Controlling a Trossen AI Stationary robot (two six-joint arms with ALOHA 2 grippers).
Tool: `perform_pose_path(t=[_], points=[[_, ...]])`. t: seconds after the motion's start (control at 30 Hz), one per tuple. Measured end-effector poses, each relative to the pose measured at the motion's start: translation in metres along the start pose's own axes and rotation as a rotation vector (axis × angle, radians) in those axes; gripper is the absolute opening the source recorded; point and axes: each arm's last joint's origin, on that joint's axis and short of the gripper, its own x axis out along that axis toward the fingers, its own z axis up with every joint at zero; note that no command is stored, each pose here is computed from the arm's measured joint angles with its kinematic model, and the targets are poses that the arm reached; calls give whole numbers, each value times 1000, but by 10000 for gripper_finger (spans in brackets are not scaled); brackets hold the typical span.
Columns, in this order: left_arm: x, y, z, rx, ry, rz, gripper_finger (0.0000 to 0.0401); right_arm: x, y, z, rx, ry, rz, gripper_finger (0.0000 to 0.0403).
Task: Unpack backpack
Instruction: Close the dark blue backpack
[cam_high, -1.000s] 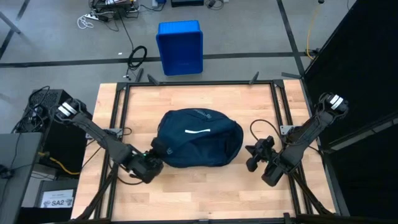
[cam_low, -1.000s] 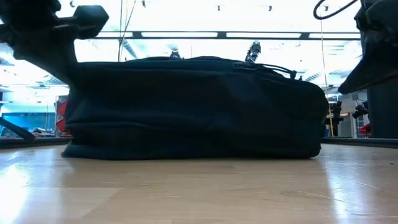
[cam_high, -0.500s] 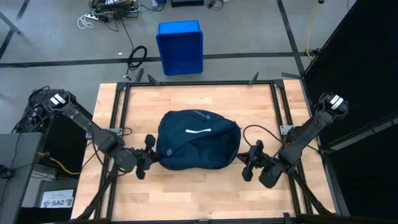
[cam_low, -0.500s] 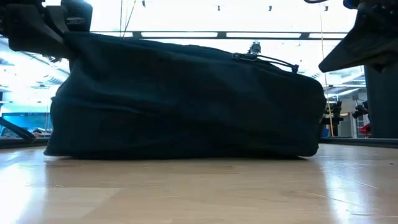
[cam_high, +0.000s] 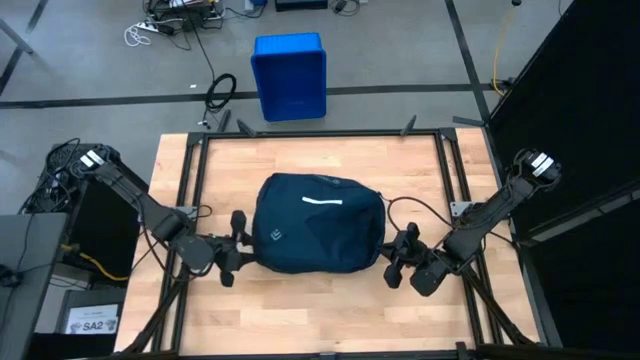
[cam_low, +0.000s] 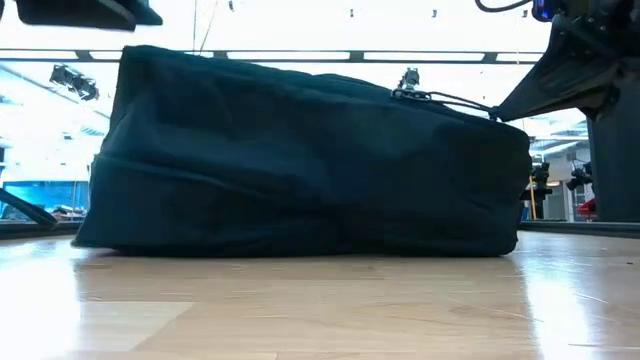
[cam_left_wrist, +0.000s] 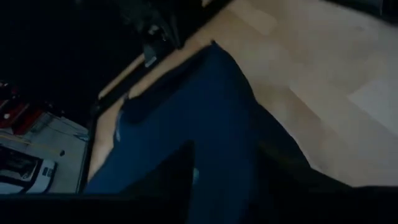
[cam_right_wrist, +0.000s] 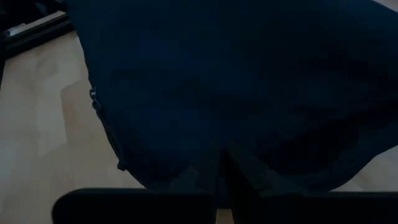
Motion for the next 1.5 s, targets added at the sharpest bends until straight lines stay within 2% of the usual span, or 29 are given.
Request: perform_pose_path(t=[0.2,0.4,0.5,0.67,0.8,0.9,1.03,1.13,1.37,1.5], points=[[9,-3,15,-53,-81,-9,189,0,0,0,-3,-2,0,4],[53,-36,17,70,-10,-42,212,2,-1,2,-4,-10,-11,1],[75,-45,32,112,27,-25,218,4,-2,4,5,-17,-17,3],[107,-49,65,197,68,10,227,8,-3,7,10,-16,-27,9],[132,-40,76,209,135,51,238,8,-3,7,6,-17,-25,11],[152,-35,70,215,197,54,247,8,-1,8,-5,-23,-12,8],[174,-29,62,200,220,-11,250,8,1,9,-15,-31,1,4],[185,-23,54,192,256,-2,250,8,1,9,-20,-34,4,6],[195,-4,39,117,339,32,245,8,3,11,-6,-43,22,13],[196,0,31,105,397,27,235,7,14,17,-21,-61,125,15]])
